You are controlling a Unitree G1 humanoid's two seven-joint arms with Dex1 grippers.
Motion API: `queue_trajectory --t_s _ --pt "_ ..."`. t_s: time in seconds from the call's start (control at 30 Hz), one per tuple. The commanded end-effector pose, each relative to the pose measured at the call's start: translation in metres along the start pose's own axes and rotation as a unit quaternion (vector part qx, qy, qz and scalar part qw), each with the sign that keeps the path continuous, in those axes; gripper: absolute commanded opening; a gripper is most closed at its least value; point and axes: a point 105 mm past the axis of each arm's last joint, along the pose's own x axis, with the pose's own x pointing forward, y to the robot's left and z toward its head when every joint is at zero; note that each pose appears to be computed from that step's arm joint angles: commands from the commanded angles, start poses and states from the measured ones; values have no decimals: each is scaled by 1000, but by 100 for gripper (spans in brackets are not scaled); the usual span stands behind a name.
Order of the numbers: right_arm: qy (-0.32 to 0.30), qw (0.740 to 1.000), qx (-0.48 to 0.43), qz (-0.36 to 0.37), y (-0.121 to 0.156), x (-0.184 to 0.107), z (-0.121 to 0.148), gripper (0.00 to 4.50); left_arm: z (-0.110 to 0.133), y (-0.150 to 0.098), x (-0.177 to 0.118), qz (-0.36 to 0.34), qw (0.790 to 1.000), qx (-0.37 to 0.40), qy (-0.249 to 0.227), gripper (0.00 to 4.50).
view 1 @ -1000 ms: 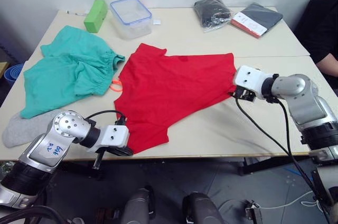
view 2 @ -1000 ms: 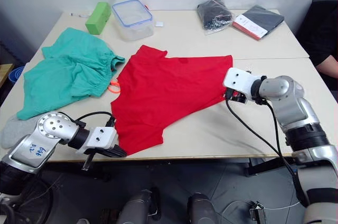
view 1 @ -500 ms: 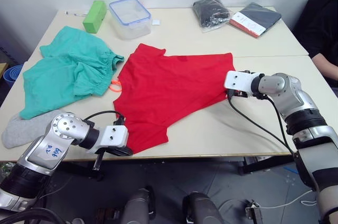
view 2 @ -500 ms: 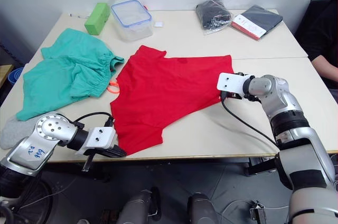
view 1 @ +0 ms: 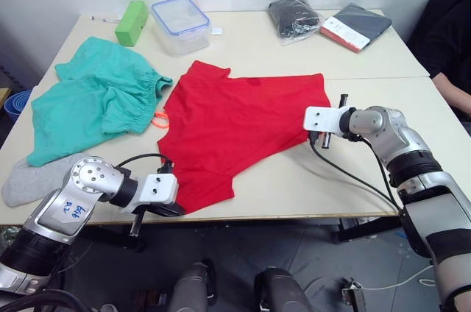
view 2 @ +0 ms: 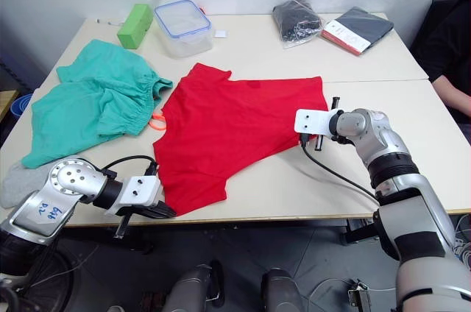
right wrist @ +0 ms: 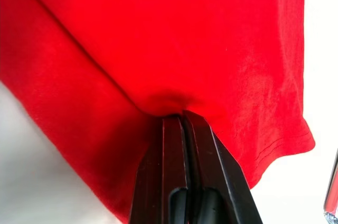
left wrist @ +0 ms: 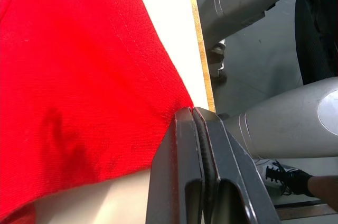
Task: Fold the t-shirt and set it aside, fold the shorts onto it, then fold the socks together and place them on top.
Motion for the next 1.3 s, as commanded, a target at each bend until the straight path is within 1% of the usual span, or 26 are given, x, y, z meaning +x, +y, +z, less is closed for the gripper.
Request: queue_trajectory --t_s 0.03,0.17,0.33,0.4,0.47,0.6,0.7,0.8,0.87,0.93,1.03,1.1,1.2,1.23,1.3 --pt "-24 999 -12 -33 -26 -27 5 2 -14 2 -3 17 999 -29 18 0" --pt "-30 999 -13 -5 -16 -70 -2 2 -15 -4 -6 8 999 -36 15 0" --pt "3 998 -19 56 11 -115 -16 2 -20 -6 -13 3 999 -39 20 0" --pt "17 994 2 106 34 -135 -23 2 -20 -12 -18 -15 999 -44 21 0" --pt "22 987 24 157 58 -152 -24 2 -20 -21 -23 -38 998 -54 19 0" --pt "11 975 58 216 90 -170 -16 2 -21 -38 -32 -75 994 -75 21 0" --pt "-17 963 95 251 113 -178 -2 2 -26 -50 -40 -102 990 -89 35 0" --pt "-23 963 109 245 117 -179 3 2 -25 -53 -44 -107 989 -96 35 0" --pt "-31 960 120 252 118 -182 7 2 -20 -54 -48 -111 988 -105 24 0" --pt "-44 953 143 263 119 -185 12 2 -12 -54 -52 -118 985 -122 2 0" --pt "-67 939 204 269 110 -186 17 2 2 -42 -60 -111 983 -141 -33 0" --pt "-82 927 247 270 101 -185 19 2 12 -30 -66 -100 981 -155 -63 0" --pt "-104 902 307 285 94 -184 21 2 24 -2 -74 -66 970 -198 -126 0" --pt "-111 893 329 287 91 -182 22 2 26 11 -75 -47 966 -211 -141 0" --pt "-117 880 359 288 87 -178 21 2 27 28 -76 -17 962 -226 -154 0"
